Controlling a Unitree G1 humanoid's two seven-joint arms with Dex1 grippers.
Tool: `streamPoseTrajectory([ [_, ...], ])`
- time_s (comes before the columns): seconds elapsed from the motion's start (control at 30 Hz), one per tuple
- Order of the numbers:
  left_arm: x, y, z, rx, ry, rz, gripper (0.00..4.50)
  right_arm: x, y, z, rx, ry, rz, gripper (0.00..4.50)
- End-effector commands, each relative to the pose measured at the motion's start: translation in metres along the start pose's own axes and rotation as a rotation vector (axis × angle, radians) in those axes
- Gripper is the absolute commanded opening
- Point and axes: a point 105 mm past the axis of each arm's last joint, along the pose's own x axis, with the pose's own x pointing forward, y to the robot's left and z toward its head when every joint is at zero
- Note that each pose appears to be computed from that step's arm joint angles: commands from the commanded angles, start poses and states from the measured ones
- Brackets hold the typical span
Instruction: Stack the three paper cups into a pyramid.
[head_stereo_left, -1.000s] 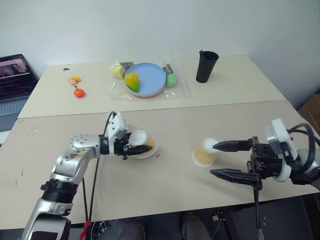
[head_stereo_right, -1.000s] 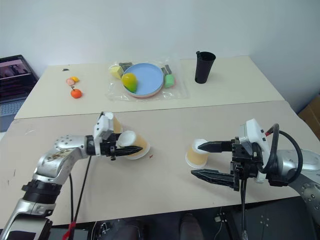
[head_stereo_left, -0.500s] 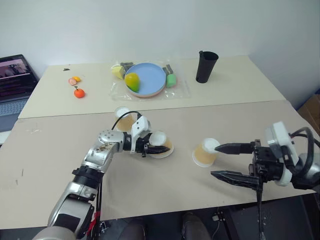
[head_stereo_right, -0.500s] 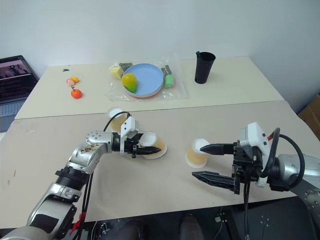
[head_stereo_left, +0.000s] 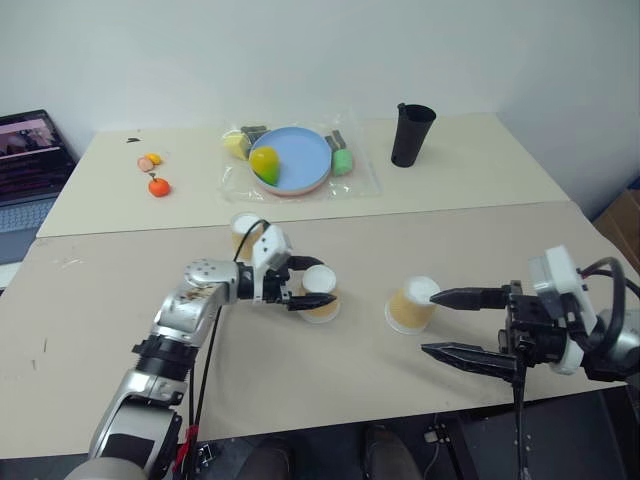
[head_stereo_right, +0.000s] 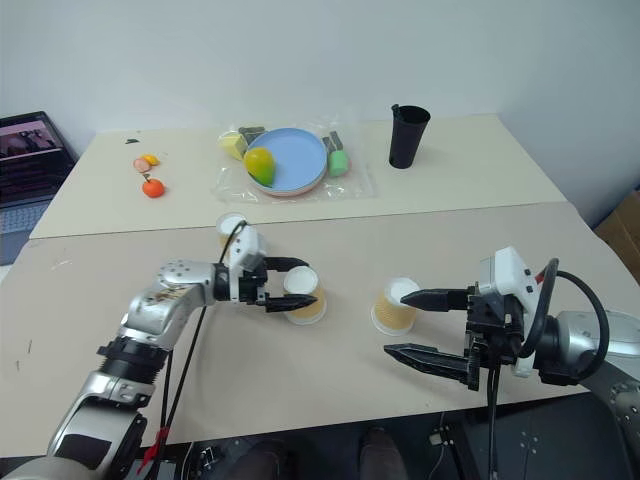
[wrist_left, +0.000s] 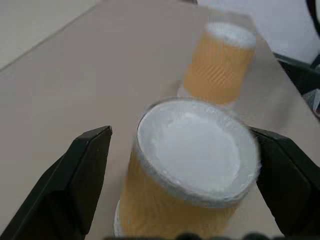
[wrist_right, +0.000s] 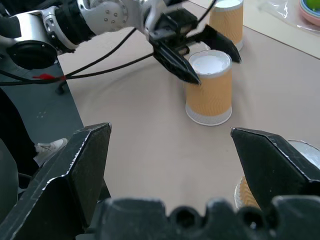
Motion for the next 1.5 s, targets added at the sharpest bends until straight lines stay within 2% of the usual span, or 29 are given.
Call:
streamPoseTrajectory([
  [0.03, -0.023, -0.010, 0.022, 0.039, -0.065, 0.044, 4.42, -0.007, -0.001, 0.014, -0.052, -0.019, 0.002, 4.50],
  [0.2, -0.052, -0.017, 0.021, 0.000, -0.072, 0.151, 4.42, -0.009, -0.019, 0.025, -0.109, -0.071, -0.079, 4.50],
  [0.37, -0.078, 0.004, 0.021, 0.001, -0.131, 0.384, 4.42, -0.004, -0.031, 0.044, -0.144, -0.189, -0.145, 4.50],
  [0.47, -0.091, 0.017, 0.018, 0.022, -0.152, 0.502, 4.42, 0.002, -0.030, 0.046, -0.147, -0.207, -0.141, 4.50],
  [0.57, -0.101, 0.029, 0.003, 0.051, -0.114, 0.588, 4.42, 0.006, -0.027, 0.044, -0.138, -0.202, -0.117, 4.50],
  [0.67, -0.101, 0.040, -0.003, 0.069, -0.095, 0.628, 4.42, 0.007, -0.027, 0.042, -0.131, -0.198, -0.108, 4.50],
  [0.93, -0.094, 0.063, 0.003, 0.091, -0.129, 0.689, 4.42, 0.007, -0.025, 0.040, -0.121, -0.199, -0.110, 4.50],
  [1.5, -0.068, 0.082, 0.006, 0.127, -0.147, 0.701, 4.42, 0.001, -0.020, 0.034, -0.095, -0.202, -0.163, 4.50],
])
